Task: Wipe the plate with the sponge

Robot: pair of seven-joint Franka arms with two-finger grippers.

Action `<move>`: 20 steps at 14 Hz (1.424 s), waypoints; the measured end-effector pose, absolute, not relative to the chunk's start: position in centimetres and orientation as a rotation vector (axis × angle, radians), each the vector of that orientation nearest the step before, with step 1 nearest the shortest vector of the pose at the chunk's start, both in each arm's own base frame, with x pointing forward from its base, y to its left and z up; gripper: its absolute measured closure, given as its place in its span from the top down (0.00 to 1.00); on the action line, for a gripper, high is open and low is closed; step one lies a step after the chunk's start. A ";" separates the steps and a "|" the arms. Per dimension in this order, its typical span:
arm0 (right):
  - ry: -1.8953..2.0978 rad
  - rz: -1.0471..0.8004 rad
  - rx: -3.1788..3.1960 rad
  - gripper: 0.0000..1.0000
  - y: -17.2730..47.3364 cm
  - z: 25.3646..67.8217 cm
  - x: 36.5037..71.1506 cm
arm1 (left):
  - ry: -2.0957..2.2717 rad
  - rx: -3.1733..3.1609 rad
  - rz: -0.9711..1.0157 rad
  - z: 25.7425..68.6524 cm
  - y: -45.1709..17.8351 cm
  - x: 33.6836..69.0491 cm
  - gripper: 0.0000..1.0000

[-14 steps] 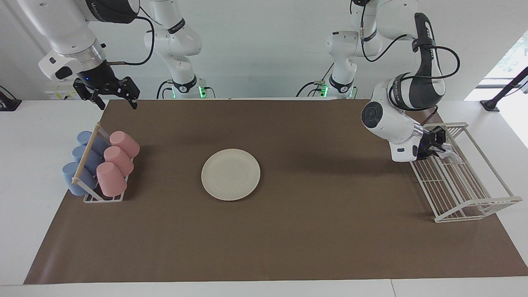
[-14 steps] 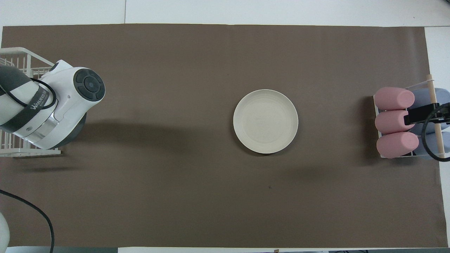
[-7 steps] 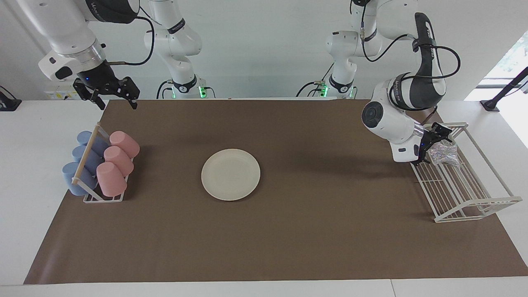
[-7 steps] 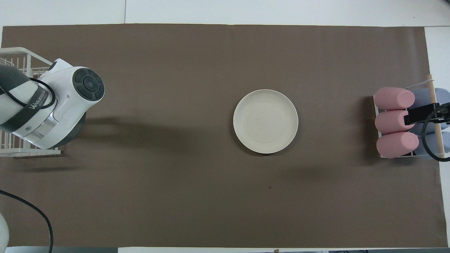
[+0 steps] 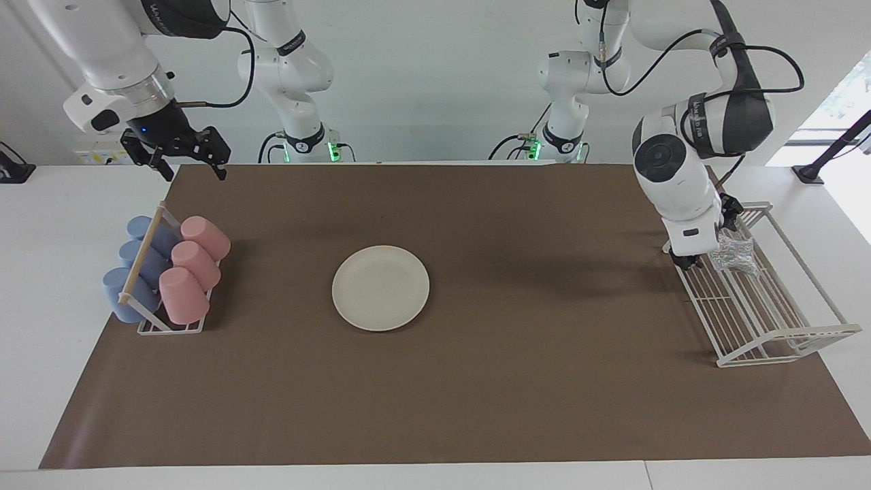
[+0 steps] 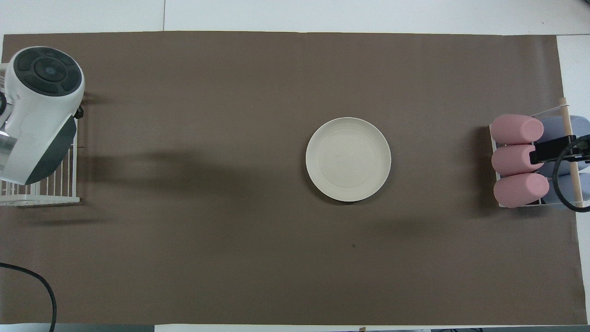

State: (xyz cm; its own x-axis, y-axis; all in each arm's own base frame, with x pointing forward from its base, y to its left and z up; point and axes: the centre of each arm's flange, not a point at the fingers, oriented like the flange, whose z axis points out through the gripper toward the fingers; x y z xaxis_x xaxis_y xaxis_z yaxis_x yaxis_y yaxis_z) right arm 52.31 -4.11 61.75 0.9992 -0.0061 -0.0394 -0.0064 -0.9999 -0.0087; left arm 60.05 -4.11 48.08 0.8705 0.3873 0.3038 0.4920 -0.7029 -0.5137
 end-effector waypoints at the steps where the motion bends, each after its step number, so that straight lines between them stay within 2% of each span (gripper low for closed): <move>1: 0.010 0.062 -3.132 1.00 -4.1 61.8 52.3 | -0.676 -2.494 -0.198 49.1 -3.7 59.8 1.00; 7: 0.010 0.062 -3.132 1.00 -4.1 61.8 52.3 | -0.738 -2.851 0.049 55.7 -1.3 55.4 1.00; 11: 0.010 0.062 -3.132 1.00 -4.1 61.8 52.3 | -0.413 -3.059 0.232 56.9 -2.5 53.1 1.00; 20: 0.009 0.062 -3.132 1.00 -4.1 61.7 52.3 | -0.086 -3.156 0.189 59.2 -4.9 54.2 1.00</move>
State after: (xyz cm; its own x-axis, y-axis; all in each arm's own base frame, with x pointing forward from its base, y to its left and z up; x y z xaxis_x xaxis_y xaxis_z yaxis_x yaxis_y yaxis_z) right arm 52.31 -4.07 61.75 0.9992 -0.0054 -0.0396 -0.0057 -0.9999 -0.0087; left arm 54.23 -4.86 59.20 0.9914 0.0531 -0.1196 0.0556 -0.9983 0.0179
